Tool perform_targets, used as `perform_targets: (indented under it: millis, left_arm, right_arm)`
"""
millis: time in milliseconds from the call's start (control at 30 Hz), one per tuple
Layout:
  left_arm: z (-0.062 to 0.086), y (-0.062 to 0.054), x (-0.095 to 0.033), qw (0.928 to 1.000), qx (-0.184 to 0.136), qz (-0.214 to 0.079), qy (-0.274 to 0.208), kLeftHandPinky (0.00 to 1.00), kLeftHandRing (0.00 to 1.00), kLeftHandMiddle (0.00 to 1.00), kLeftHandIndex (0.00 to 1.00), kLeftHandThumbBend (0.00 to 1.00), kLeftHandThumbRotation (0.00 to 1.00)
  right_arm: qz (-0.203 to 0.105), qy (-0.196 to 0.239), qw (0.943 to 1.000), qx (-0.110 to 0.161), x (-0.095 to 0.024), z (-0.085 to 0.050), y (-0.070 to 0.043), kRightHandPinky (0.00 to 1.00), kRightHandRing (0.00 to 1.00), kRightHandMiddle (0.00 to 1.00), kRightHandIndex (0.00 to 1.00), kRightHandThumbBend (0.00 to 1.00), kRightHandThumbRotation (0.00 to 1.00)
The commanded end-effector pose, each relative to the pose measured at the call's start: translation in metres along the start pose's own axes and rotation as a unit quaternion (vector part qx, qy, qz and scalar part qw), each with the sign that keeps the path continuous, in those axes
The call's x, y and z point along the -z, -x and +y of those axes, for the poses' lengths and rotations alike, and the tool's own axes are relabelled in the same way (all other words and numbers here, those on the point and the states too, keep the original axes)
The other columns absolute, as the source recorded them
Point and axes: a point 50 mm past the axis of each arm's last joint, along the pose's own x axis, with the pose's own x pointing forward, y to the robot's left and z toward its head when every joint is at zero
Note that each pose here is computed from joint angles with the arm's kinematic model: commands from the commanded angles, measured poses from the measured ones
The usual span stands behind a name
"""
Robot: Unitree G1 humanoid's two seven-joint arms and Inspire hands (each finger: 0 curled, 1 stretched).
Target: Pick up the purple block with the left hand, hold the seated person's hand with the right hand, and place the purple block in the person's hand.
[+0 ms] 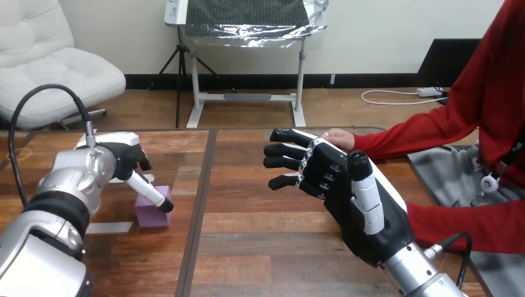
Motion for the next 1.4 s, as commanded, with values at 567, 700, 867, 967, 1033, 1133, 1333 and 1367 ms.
perform_targets:
  millis: [567,700,867,967,1033,1133,1333,1367]
  left_arm:
    - [0.0338,0.0086,-0.0063,0.9997,-0.013,-0.018,-0.013,0.97,0.96,0.95,0.91,1.00,0.41]
    - [0.0325,0.0084,-0.0064,0.9997,-0.003,-0.020,-0.013,0.99,0.98,0.96,0.92,1.00,0.40]
    - [0.0313,0.0083,-0.0066,0.9996,0.002,-0.022,-0.018,1.00,0.99,0.97,0.93,1.00,0.38]
    - [0.0306,0.0082,-0.0065,0.9995,0.003,-0.021,-0.023,1.00,1.00,0.97,0.93,1.00,0.37]
    - [0.0300,0.0079,-0.0064,0.9995,0.002,-0.021,-0.023,1.00,1.00,0.97,0.93,1.00,0.37]
    - [0.0296,0.0078,-0.0067,0.9995,0.002,-0.022,-0.022,1.00,1.00,0.97,0.93,1.00,0.36]
    - [0.0296,0.0081,-0.0056,0.9995,0.002,-0.026,-0.017,1.00,1.00,0.98,0.93,1.00,0.34]
    - [0.0296,0.0081,-0.0054,0.9995,0.002,-0.026,-0.017,1.00,1.00,0.98,0.93,1.00,0.33]
  right_arm:
    - [-0.041,0.025,0.9988,-0.010,-0.0176,-0.0028,-0.0115,0.65,0.77,0.77,0.80,0.82,1.00]
    - [-0.040,0.025,0.9988,-0.010,-0.0175,-0.0026,-0.0116,0.64,0.76,0.77,0.80,0.82,1.00]
    - [-0.042,0.025,0.9987,-0.012,-0.0176,-0.0022,-0.0116,0.64,0.76,0.77,0.80,0.81,1.00]
    - [-0.042,0.025,0.9987,-0.012,-0.0177,-0.0018,-0.0114,0.64,0.76,0.77,0.80,0.81,1.00]
    - [-0.042,0.027,0.9987,-0.012,-0.0178,-0.0018,-0.0111,0.64,0.76,0.77,0.80,0.81,1.00]
    - [-0.042,0.028,0.9987,-0.011,-0.0179,-0.0019,-0.0110,0.64,0.76,0.77,0.80,0.82,1.00]
    - [-0.042,0.029,0.9987,-0.010,-0.0190,-0.0009,-0.0106,0.64,0.76,0.76,0.80,0.82,1.00]
    - [-0.042,0.029,0.9987,-0.010,-0.0191,-0.0007,-0.0107,0.64,0.77,0.76,0.80,0.82,1.00]
